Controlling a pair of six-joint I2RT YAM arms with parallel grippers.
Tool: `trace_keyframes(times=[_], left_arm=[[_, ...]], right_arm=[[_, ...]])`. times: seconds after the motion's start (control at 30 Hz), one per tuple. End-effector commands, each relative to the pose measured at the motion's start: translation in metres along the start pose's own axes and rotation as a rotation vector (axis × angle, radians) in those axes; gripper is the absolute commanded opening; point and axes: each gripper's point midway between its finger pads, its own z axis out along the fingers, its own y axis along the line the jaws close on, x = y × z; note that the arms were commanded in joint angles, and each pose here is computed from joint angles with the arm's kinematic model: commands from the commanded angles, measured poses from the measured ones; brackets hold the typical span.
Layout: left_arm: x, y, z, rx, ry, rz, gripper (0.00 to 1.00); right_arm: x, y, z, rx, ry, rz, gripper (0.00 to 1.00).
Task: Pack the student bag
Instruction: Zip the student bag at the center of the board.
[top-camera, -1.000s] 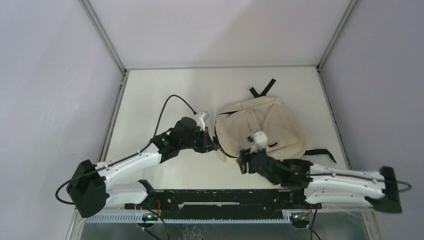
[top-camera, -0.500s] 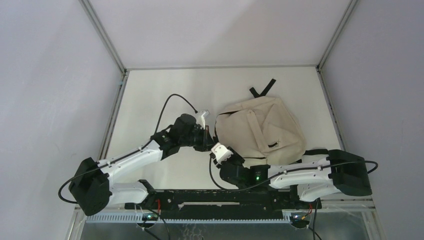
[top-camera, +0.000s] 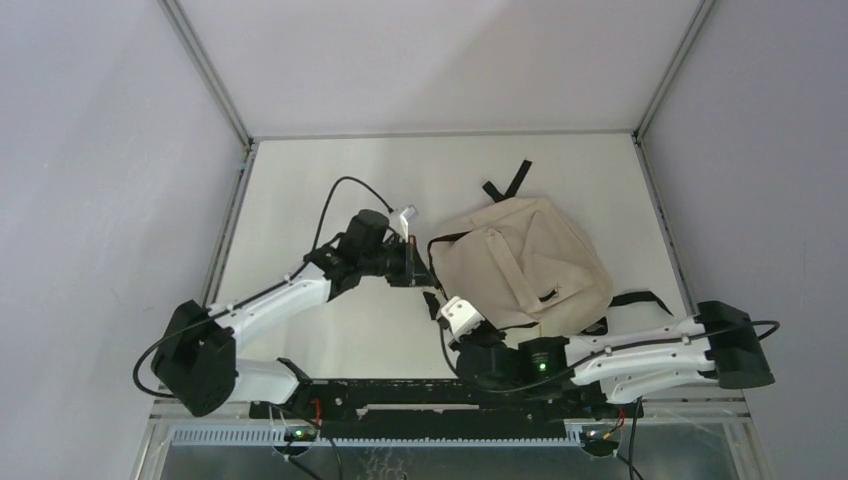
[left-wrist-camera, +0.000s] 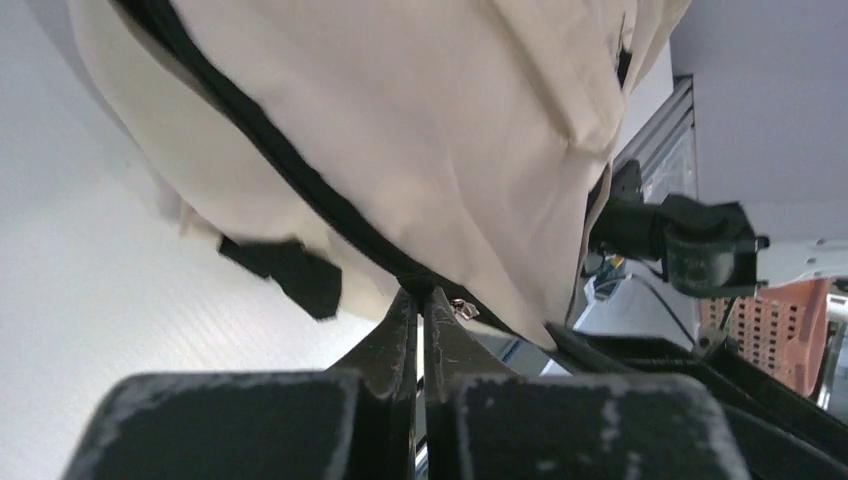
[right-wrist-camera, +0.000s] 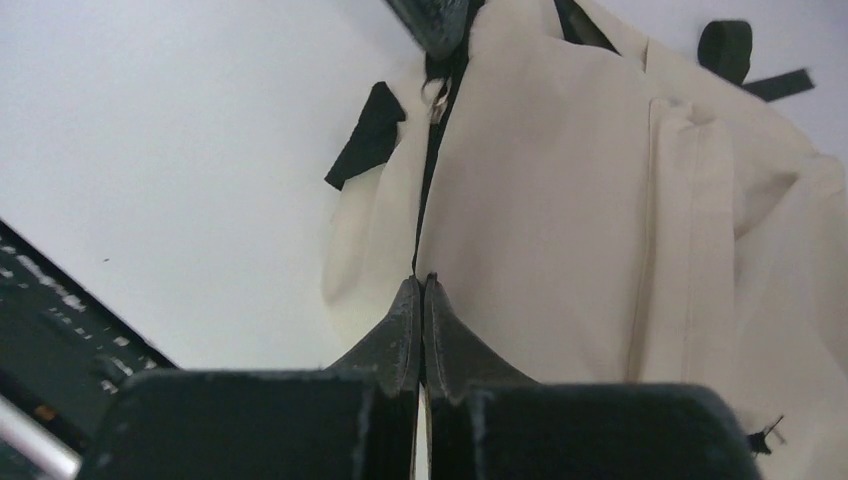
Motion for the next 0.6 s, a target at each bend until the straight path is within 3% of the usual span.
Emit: trace_keyframes(times=[0.0,0.27,0.5,0.53,0.57], left_arm=[[-0.071,-0.011,-0.001,0.039,-0.146,0.003,0.0],[-0.111,0.003,0.006,0.05,-0.201,-0.078,0.0],[-0.116,0.005,-0.003,0.029,-0.216,-0.063,0.0],[-0.111,0.004,-0.003,0.037,-0.204,-0.062,0.0],[-0.107,0.003,-0.003,0.041,-0.198,-0.061,0.0]], right_arm=[[0.007,-0.009,-0.027,-0.012,0.024,0.123,0.0],[0.017,-0.018,-0.055,-0.031,0.033,0.266,0.0],[0.013,-0.019,-0.065,-0.044,0.023,0.292,0.0],[0.009,-0.021,-0.066,-0.045,0.016,0.293,0.13],[0.004,-0.021,-0.067,-0.048,0.008,0.293,0.39]])
